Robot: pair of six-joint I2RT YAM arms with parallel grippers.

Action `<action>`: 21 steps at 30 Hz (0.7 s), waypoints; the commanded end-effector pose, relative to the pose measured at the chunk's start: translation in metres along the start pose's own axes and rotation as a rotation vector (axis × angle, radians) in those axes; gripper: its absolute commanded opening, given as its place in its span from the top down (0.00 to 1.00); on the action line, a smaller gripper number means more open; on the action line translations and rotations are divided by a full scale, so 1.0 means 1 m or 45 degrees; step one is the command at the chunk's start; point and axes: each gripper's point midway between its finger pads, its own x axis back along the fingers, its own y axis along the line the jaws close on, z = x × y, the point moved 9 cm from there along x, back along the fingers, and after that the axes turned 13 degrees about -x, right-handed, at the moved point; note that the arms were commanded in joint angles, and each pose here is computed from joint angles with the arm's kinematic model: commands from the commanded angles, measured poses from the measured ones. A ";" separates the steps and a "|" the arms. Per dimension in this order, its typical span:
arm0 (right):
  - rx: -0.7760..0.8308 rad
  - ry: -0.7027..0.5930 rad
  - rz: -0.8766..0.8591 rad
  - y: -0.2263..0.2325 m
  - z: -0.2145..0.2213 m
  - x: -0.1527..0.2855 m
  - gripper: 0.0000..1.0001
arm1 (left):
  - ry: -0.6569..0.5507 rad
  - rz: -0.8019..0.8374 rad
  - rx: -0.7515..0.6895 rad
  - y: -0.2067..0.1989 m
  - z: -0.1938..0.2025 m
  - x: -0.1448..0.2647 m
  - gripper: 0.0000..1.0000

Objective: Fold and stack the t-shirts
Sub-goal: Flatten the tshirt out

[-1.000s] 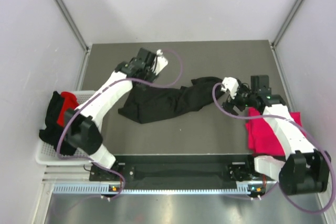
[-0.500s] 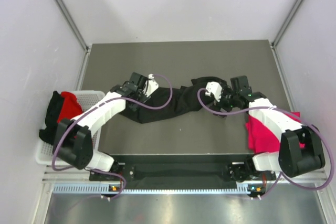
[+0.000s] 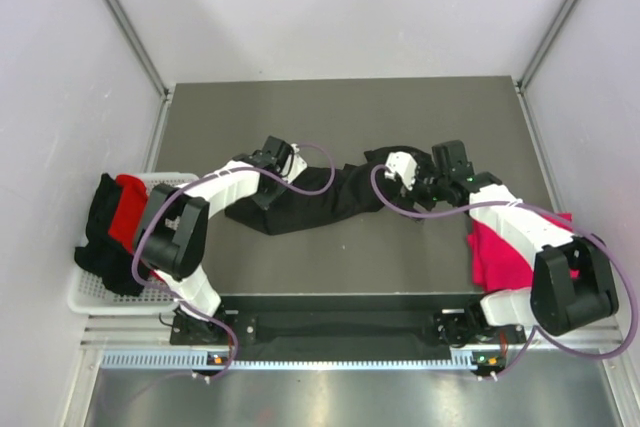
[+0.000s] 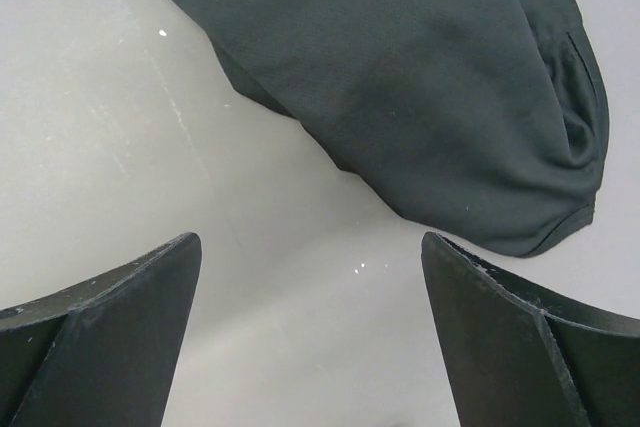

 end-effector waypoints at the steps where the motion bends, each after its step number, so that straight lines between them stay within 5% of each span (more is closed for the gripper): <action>1: 0.032 -0.025 0.003 -0.004 -0.011 -0.011 0.09 | -0.049 -0.038 0.066 0.016 -0.012 -0.002 0.64; 3: 0.044 -0.017 0.005 -0.006 -0.011 -0.019 0.09 | -0.047 -0.022 0.082 0.017 -0.013 -0.004 0.65; 8: 0.083 -0.008 0.026 -0.014 -0.014 -0.041 0.10 | -0.034 0.036 0.111 0.019 -0.010 -0.009 0.99; 17: 0.073 0.002 0.055 -0.029 -0.022 -0.075 0.16 | -0.187 -0.014 0.180 0.030 -0.009 0.032 1.00; 20: 0.051 -0.008 0.115 -0.035 -0.025 -0.080 0.35 | -0.242 -0.042 0.195 0.032 -0.006 0.052 1.00; 21: 0.044 0.002 0.131 -0.038 -0.025 -0.083 0.61 | -0.259 -0.051 0.202 0.033 -0.004 0.059 1.00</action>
